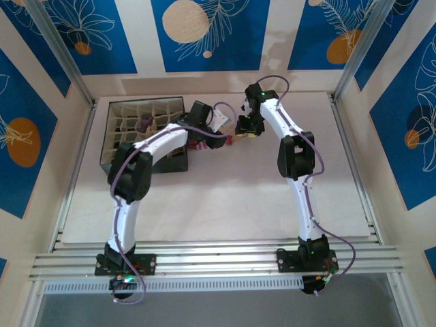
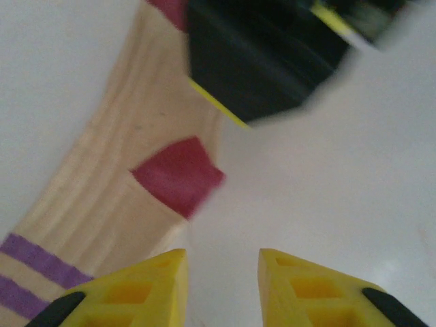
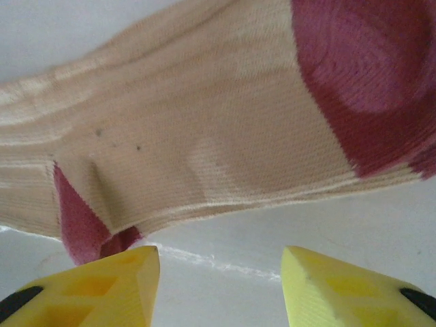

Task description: Roll the socks

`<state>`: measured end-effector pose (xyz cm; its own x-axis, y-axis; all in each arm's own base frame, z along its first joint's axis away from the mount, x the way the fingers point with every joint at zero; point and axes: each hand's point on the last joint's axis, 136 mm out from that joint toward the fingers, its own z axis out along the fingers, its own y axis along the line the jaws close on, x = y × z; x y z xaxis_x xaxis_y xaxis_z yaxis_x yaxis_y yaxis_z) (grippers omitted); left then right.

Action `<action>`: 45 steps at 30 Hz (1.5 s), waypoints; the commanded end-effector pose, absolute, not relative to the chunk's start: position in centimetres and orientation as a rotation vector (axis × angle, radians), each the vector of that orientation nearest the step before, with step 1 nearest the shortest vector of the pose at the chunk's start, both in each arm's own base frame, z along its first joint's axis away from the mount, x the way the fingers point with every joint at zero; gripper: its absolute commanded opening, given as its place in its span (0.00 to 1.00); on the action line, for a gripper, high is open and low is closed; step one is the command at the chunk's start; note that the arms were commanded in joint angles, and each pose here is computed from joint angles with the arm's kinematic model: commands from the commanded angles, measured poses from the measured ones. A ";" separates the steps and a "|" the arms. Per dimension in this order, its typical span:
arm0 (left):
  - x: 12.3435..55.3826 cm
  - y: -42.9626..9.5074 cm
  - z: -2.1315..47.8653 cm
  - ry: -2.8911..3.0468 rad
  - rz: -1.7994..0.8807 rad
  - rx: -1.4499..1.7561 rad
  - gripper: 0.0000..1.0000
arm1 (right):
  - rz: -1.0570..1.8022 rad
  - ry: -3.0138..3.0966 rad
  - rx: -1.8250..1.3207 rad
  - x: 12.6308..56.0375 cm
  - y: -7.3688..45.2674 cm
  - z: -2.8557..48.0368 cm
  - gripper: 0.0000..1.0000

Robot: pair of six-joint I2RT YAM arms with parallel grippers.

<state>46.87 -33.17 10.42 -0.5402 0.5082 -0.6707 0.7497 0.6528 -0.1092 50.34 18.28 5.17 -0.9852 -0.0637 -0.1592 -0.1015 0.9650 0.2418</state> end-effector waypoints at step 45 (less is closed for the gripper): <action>36.9 -32.4 10.7 2.558 -0.779 0.392 0.23 | 0.254 2.836 -0.455 26.5 26.5 7.6 0.50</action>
